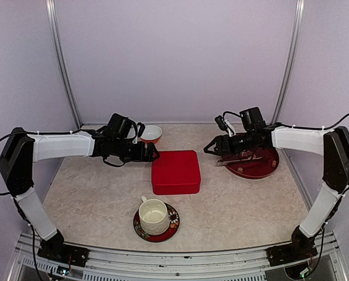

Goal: Pack the chocolate

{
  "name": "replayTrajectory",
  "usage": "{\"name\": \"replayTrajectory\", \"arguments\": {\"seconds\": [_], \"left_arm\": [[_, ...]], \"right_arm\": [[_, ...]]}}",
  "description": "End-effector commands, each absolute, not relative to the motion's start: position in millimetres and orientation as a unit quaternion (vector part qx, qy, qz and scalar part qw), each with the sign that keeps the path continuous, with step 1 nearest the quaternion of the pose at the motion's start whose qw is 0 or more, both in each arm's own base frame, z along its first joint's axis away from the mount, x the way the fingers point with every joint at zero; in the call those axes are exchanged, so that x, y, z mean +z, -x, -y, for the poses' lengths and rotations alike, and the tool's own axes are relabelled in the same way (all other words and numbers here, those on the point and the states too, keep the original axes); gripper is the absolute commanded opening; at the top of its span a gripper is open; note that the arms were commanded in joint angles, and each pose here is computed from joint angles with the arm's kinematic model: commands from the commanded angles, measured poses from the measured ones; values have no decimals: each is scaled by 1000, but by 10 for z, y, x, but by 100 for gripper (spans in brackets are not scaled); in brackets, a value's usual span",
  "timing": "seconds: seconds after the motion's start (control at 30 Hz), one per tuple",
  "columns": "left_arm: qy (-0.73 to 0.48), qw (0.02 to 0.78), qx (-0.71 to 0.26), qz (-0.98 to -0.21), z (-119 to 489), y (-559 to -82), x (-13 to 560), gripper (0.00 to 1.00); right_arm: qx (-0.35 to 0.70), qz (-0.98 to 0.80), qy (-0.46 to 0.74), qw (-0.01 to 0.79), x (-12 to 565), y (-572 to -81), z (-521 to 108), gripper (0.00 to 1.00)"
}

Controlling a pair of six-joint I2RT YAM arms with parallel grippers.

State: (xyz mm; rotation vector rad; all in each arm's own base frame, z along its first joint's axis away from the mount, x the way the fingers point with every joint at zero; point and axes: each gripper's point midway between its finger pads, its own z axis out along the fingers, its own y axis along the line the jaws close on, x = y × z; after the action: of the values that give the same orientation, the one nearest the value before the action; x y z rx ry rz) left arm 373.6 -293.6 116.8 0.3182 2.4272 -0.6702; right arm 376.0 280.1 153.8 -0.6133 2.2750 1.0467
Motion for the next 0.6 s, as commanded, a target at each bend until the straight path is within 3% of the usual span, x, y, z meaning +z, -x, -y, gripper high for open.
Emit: {"name": "replayTrajectory", "arguments": {"seconds": [0.0,0.17,0.33,0.57], "left_arm": [[-96,374,-217,-897,2591,-3973,1801,99],[-16,459,-142,-877,1861,-4177,2297,99],[85,518,-141,-839,1078,-4210,2651,99],[174,516,-128,-829,233,-4125,2515,99]], "right_arm": [[340,-838,220,365,1945,-3903,-2497,84],[334,-804,160,465,2477,-3977,-1969,99],[237,-773,58,586,2870,-3946,-1185,100],[199,-814,-1,546,2501,-3908,-795,100]]}}
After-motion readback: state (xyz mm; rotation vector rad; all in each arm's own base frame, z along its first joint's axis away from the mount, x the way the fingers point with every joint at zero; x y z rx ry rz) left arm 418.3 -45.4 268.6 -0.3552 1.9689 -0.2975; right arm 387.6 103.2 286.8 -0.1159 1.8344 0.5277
